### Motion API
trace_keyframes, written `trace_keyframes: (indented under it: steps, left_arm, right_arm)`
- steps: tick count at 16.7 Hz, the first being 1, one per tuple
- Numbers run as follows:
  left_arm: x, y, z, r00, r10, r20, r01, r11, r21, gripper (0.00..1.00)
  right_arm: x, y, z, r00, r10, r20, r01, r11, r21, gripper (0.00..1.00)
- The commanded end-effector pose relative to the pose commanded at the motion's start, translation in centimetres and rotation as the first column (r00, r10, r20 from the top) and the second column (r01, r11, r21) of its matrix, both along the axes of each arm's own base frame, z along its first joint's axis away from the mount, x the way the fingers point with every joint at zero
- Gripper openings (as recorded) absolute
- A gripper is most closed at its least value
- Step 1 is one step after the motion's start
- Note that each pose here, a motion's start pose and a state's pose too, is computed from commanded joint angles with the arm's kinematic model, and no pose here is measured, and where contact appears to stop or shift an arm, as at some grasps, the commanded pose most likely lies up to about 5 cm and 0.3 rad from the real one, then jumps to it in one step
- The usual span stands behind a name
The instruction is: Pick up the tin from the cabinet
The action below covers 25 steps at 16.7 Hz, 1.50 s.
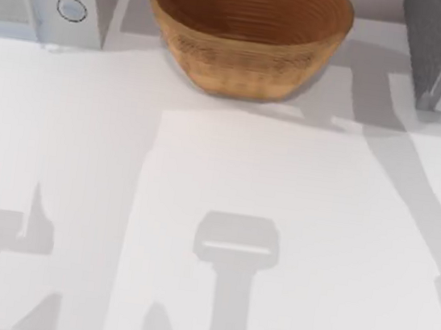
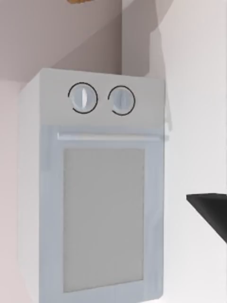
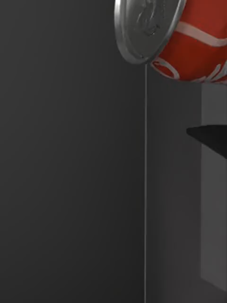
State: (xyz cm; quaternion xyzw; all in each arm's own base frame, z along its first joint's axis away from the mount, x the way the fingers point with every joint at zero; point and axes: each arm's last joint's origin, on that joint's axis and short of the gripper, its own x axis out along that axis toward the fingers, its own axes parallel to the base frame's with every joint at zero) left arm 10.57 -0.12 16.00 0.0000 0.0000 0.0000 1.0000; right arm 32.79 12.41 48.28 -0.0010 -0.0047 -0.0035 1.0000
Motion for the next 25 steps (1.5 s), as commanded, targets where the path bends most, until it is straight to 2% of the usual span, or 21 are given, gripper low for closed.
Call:
trace_keyframes:
  steps: [5, 6, 16, 22, 25]
  left_arm:
    - [0.0, 0.0, 0.0, 1.0, 0.0, 0.0, 0.0, 1.0, 0.0, 1.0]
    - [0.0, 0.0, 0.0, 1.0, 0.0, 0.0, 0.0, 1.0, 0.0, 1.0]
    - [0.0, 0.0, 0.0, 1.0, 0.0, 0.0, 0.0, 1.0, 0.0, 1.0]
    - [0.0, 0.0, 0.0, 1.0, 0.0, 0.0, 0.0, 1.0, 0.0, 1.0]
    - [0.0, 0.0, 0.0, 1.0, 0.0, 0.0, 0.0, 1.0, 0.0, 1.0]
  right_arm:
    - [0.0, 0.0, 0.0, 1.0, 0.0, 0.0, 0.0, 1.0, 0.0, 0.02]
    - [0.0, 0.0, 0.0, 1.0, 0.0, 0.0, 0.0, 1.0, 0.0, 0.0]
    - [-0.9, 0.2, 0.5, 1.0, 0.001, 0.005, -0.001, 1.0, 0.003, 0.0]
    - [-10.5, 2.1, 4.1, 1.0, 0.001, -0.004, -0.001, 1.0, -0.002, 0.0]
    - [-16.1, 1.0, 5.6, 1.0, 0.001, 0.001, -0.001, 1.0, 0.001, 0.0]
